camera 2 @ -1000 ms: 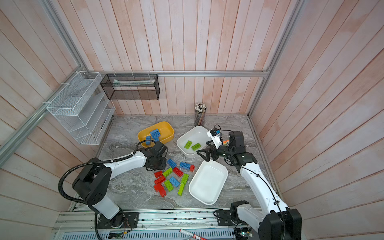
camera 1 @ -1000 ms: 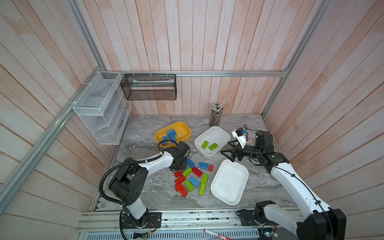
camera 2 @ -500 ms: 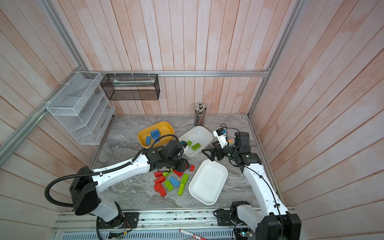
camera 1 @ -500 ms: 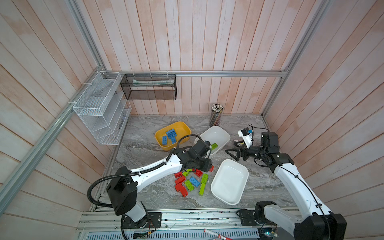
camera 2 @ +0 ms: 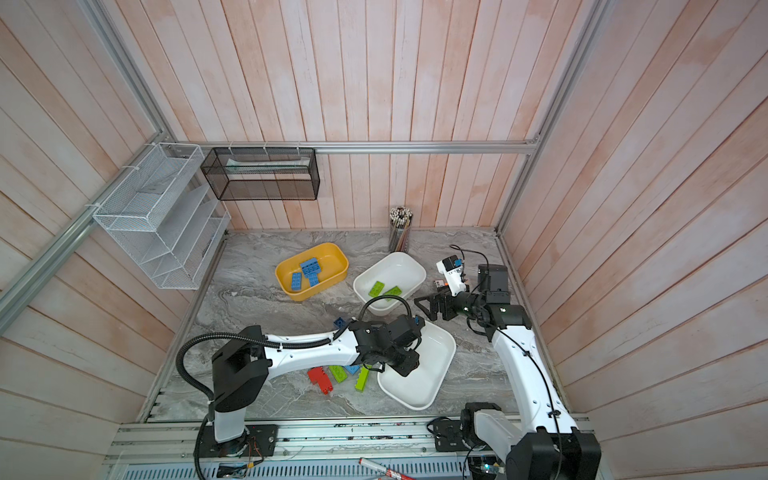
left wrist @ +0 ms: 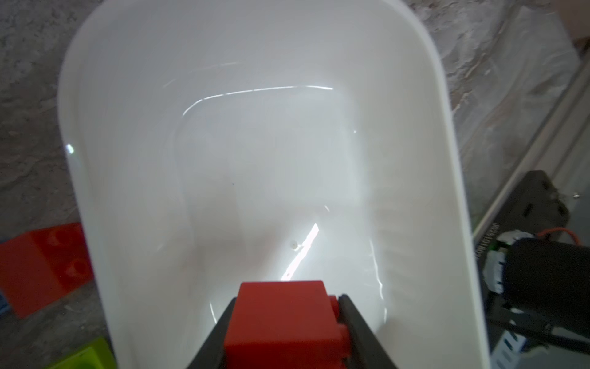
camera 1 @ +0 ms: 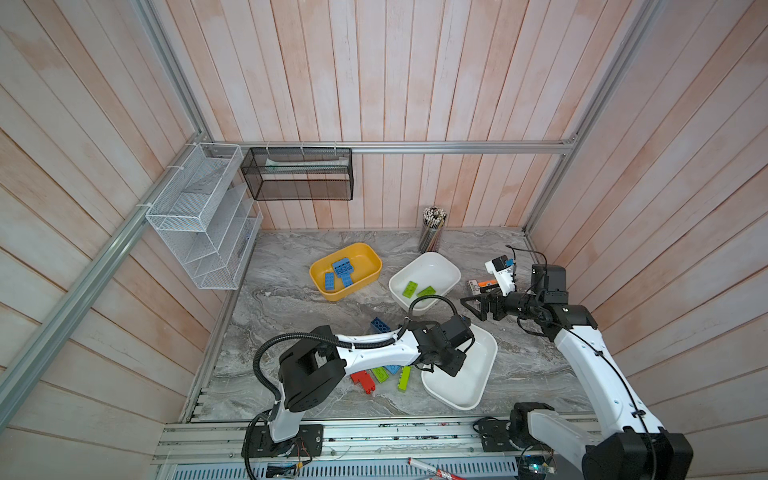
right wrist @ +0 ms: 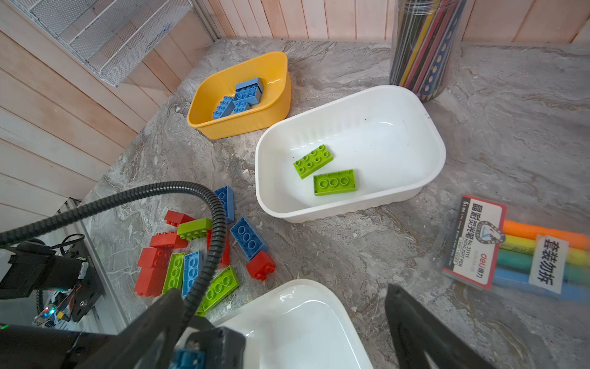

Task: Sort the legos into containers by color
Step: 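Carry the red brick over the white tub nearer the robot, then lower the red brick into the nearer white tub and open the left gripper, then return the left gripper to the pile and grasp a red brick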

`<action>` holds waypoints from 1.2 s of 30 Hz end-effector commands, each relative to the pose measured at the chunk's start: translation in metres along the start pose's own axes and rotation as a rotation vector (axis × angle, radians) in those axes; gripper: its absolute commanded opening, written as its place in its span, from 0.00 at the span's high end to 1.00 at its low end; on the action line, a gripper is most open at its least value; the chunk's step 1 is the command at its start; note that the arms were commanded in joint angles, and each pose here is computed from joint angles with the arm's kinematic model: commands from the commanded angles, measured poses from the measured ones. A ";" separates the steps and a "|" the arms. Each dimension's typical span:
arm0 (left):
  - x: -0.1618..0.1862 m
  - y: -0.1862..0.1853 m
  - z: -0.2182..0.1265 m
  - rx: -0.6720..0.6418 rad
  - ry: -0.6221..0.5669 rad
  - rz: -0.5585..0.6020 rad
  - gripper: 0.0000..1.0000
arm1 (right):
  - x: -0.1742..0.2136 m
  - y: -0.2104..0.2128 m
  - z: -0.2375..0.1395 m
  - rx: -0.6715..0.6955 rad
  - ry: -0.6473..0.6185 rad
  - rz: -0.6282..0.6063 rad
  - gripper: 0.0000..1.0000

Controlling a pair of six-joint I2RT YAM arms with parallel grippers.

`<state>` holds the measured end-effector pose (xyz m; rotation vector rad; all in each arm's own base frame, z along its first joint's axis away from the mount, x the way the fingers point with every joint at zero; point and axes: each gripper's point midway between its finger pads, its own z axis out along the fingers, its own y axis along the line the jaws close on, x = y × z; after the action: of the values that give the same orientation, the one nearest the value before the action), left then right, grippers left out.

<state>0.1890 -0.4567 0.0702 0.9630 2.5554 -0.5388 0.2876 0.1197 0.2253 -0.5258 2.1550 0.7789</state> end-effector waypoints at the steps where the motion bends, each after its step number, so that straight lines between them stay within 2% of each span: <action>1: -0.016 0.018 0.003 -0.115 -0.047 0.009 0.60 | -0.006 -0.001 -0.004 0.020 -0.004 0.000 0.02; 4: -0.014 0.001 -0.005 -0.010 -0.053 0.027 0.55 | -0.006 -0.002 -0.003 0.016 -0.003 0.003 0.02; 6: -0.004 -0.009 -0.009 0.047 -0.015 0.042 0.50 | -0.005 -0.002 -0.002 0.009 -0.001 0.002 0.02; 9: 0.008 -0.015 -0.019 0.084 0.023 0.053 0.44 | -0.006 -0.001 -0.002 0.002 -0.007 0.000 0.02; 15: -0.006 -0.024 -0.067 0.136 -0.041 0.065 0.31 | -0.009 0.008 -0.001 -0.050 -0.024 -0.003 0.02; 18: -0.001 -0.020 -0.087 0.191 -0.040 0.059 0.26 | -0.011 0.013 -0.001 -0.070 -0.035 -0.013 0.02; 22: 0.018 0.012 -0.117 0.166 -0.015 0.081 0.22 | -0.013 0.024 0.001 -0.097 -0.033 -0.045 0.02; 28: 0.062 0.099 -0.145 0.013 0.048 0.139 0.21 | -0.010 0.038 0.011 -0.137 -0.022 -0.076 0.02; 32: 0.091 0.150 -0.157 -0.017 0.112 0.176 0.22 | -0.008 0.044 0.015 -0.157 -0.015 -0.086 0.02; 34: 0.087 0.173 -0.164 -0.003 0.098 0.116 0.27 | -0.007 0.045 0.016 -0.160 -0.012 -0.087 0.02; 36: 0.086 0.191 -0.163 -0.053 0.084 0.119 0.28 | -0.008 0.046 0.017 -0.166 -0.010 -0.089 0.02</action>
<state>0.2298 -0.2143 0.1343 1.0014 2.5868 -0.4268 0.2752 0.1617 0.2369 -0.6859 2.0675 0.8933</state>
